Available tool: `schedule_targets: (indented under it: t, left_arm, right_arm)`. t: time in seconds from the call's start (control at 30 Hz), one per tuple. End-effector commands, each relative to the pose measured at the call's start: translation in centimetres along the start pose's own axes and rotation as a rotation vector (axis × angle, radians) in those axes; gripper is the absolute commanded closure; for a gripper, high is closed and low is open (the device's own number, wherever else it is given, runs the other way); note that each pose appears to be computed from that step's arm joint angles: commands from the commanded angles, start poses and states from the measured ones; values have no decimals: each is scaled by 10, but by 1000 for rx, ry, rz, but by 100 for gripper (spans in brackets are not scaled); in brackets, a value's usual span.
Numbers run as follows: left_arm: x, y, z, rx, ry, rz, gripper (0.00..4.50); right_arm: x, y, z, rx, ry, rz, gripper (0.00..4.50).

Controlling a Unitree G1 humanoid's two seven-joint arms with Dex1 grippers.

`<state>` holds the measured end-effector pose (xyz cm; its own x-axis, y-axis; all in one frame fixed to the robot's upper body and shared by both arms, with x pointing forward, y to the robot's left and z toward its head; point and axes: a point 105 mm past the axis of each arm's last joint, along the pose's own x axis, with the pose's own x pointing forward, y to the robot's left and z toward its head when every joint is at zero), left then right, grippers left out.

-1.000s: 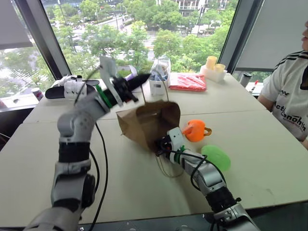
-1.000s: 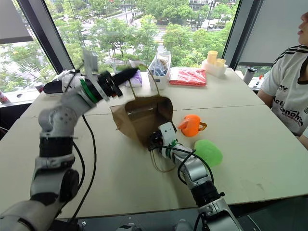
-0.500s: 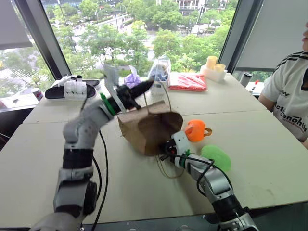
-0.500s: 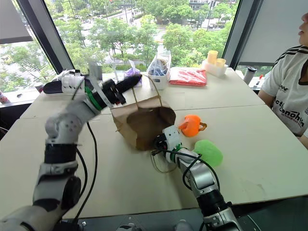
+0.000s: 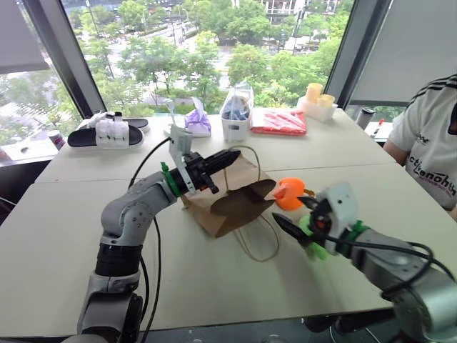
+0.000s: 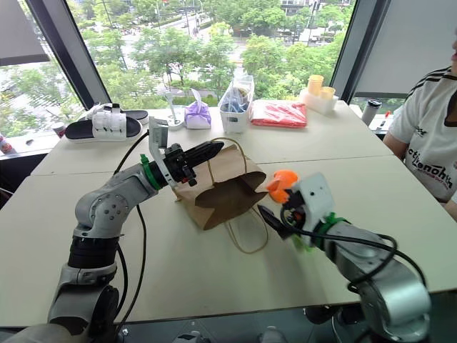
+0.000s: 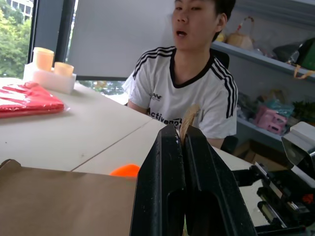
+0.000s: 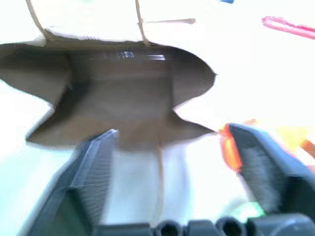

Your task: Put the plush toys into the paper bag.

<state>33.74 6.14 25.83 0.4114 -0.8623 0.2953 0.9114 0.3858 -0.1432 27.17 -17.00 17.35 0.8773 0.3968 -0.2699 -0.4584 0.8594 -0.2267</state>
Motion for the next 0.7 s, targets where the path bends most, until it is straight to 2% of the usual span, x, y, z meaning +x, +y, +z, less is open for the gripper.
schedule_targets:
  t: [0.03, 0.23, 0.37, 0.47, 0.57, 0.7]
  left_arm:
    - [0, -7, 12, 40, -33, -28, 450]
    - [2, -10, 13, 52, -31, -37, 450]
    - [1, -10, 15, 56, -34, -33, 450]
    - [1, -9, 15, 60, -36, -26, 450]
    - [1, -8, 16, 64, -39, -18, 450]
    - [2, -8, 17, 61, -48, -11, 450]
  right_arm:
    - [-10, -5, -12, -28, 53, -16, 6]
    - [-3, -16, -63, -42, 196, -77, 6]
    - [2, -31, -81, -56, 228, -147, 6]
    - [5, -39, -84, -100, 229, -178, 6]
    - [7, -45, -83, -152, 220, -201, 93]
    - [7, -49, -79, -153, 203, -211, 285]
